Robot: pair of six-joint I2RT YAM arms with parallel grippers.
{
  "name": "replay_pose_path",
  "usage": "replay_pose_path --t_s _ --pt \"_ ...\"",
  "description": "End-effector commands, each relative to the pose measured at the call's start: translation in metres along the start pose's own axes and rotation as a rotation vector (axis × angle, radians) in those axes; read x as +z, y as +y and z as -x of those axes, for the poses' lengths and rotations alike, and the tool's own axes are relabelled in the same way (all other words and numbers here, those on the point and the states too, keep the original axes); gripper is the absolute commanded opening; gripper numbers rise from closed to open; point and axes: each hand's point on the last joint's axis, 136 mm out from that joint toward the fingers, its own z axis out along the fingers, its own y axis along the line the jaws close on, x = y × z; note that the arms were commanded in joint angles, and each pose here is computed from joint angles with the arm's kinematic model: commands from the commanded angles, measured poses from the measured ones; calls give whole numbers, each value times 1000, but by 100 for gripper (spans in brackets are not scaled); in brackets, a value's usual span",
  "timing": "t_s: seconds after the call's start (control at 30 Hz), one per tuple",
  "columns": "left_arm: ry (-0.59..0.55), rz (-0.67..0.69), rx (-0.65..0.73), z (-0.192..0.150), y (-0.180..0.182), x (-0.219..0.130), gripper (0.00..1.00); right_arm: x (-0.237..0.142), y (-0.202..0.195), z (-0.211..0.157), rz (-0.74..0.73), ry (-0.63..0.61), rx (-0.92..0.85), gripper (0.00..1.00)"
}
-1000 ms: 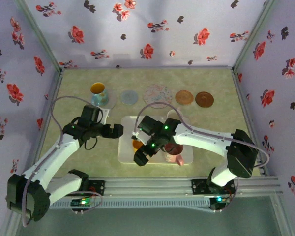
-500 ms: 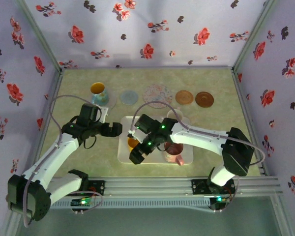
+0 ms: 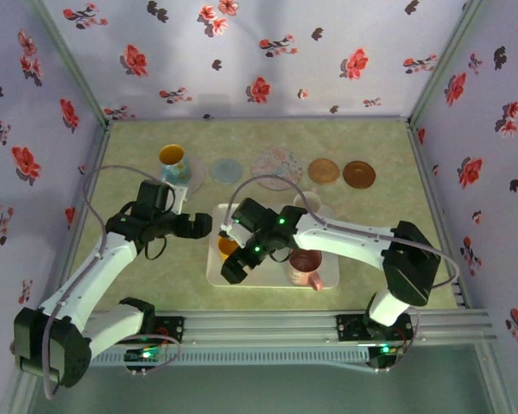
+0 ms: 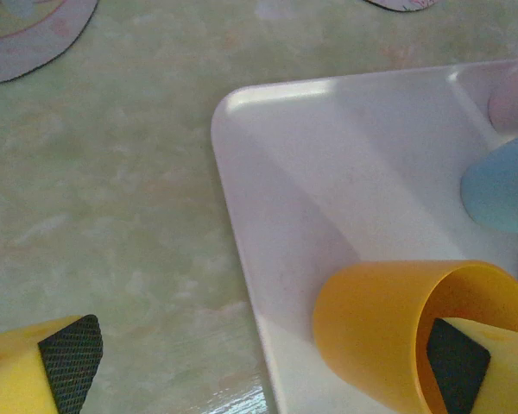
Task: Place the cup by the coaster
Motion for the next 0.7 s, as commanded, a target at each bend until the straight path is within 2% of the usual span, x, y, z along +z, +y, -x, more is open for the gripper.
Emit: replay_pose_path --t_s 0.0,0.27,0.47,0.67 --pt "-18 -1 24 9 -1 -10 100 6 -8 10 -43 -19 2 93" --pt "-25 9 15 9 3 -14 100 6 -18 18 -85 -46 7 94" --pt "-19 18 12 10 6 -19 100 5 -15 25 -62 -63 1 94" --pt "-24 14 0 7 5 -24 100 -9 -10 21 -59 -92 -29 95"
